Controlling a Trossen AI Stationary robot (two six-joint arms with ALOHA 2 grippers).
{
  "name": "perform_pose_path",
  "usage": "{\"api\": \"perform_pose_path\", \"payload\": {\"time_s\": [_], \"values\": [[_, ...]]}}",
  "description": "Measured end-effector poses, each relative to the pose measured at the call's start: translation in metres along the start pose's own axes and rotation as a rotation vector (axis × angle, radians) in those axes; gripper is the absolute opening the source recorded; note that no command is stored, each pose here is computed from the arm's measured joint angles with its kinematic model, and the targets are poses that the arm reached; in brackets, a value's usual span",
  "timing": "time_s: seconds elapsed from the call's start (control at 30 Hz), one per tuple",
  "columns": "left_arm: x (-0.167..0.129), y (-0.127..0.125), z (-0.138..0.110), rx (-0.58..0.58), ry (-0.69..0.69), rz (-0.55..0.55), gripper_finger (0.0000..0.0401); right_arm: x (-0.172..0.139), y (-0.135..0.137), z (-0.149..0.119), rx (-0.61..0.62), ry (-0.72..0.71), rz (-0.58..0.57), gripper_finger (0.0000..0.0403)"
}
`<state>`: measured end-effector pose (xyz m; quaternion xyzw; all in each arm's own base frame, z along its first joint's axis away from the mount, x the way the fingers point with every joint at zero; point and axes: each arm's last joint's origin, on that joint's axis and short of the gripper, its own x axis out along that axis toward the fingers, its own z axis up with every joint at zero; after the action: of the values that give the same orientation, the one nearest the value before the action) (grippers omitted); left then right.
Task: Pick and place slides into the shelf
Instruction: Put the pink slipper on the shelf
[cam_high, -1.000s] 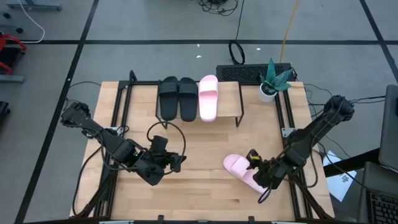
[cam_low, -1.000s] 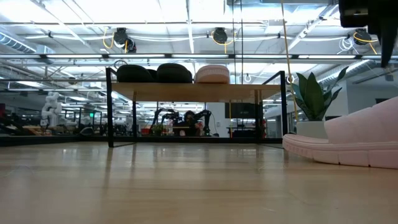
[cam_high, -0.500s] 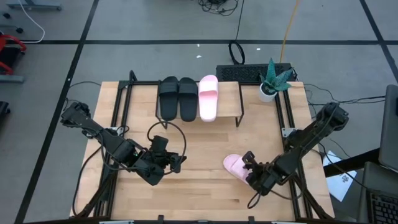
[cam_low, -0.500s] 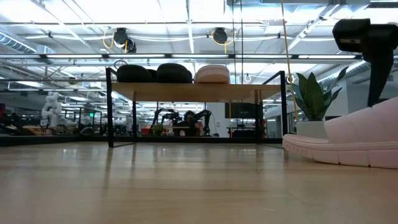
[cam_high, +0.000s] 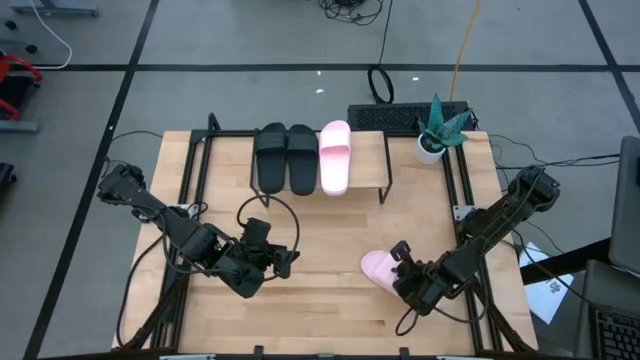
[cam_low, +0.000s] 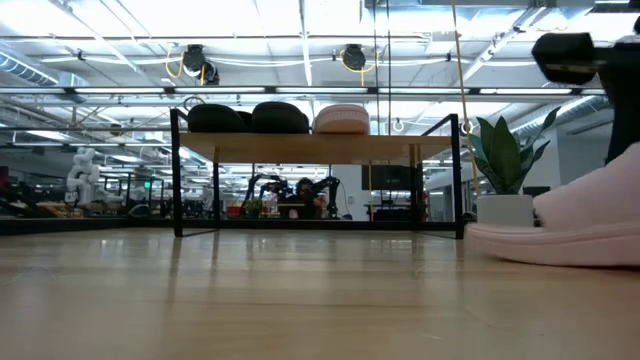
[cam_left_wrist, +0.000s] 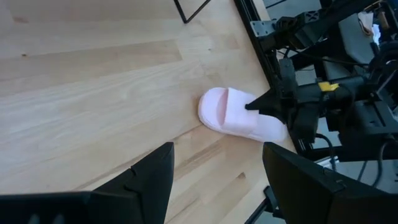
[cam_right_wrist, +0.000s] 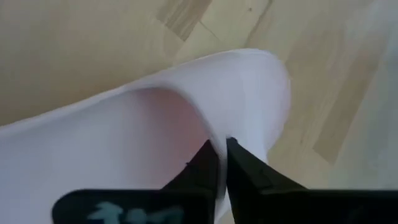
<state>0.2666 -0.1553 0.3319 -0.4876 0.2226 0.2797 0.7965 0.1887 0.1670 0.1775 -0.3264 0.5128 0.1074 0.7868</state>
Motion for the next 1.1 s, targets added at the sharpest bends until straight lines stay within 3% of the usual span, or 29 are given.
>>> {"api": "perform_pose_path", "payload": {"time_s": [0.17, 0.37, 0.6, 0.83, 1.1], "values": [[0.0, 0.0, 0.0, 0.001, 0.0, 0.0, 0.0239, -0.028, -0.01, 0.004, 0.03, 0.016, -0.033, 0.0005], [0.0, 0.0, 0.0, 0.005, 0.0, 0.0, 0.0239, -0.088, -0.037, 0.023, 0.076, 0.002, -0.14, 0.0003], [0.0, 0.0, 0.0, 0.001, 0.0, 0.0, 0.0239, -0.15, -0.09, 0.034, 0.334, -0.032, -0.353, 0.0001], [0.0, 0.001, 0.0, 0.028, 0.0, 0.005, 0.0239, -0.151, -0.149, 0.038, 0.615, 0.02, -0.52, 0.0001], [0.0, 0.002, 0.0, 0.092, -0.001, 0.016, 0.0239, -0.121, -0.205, 0.035, 0.677, 0.103, -0.638, 0.0001]]}}
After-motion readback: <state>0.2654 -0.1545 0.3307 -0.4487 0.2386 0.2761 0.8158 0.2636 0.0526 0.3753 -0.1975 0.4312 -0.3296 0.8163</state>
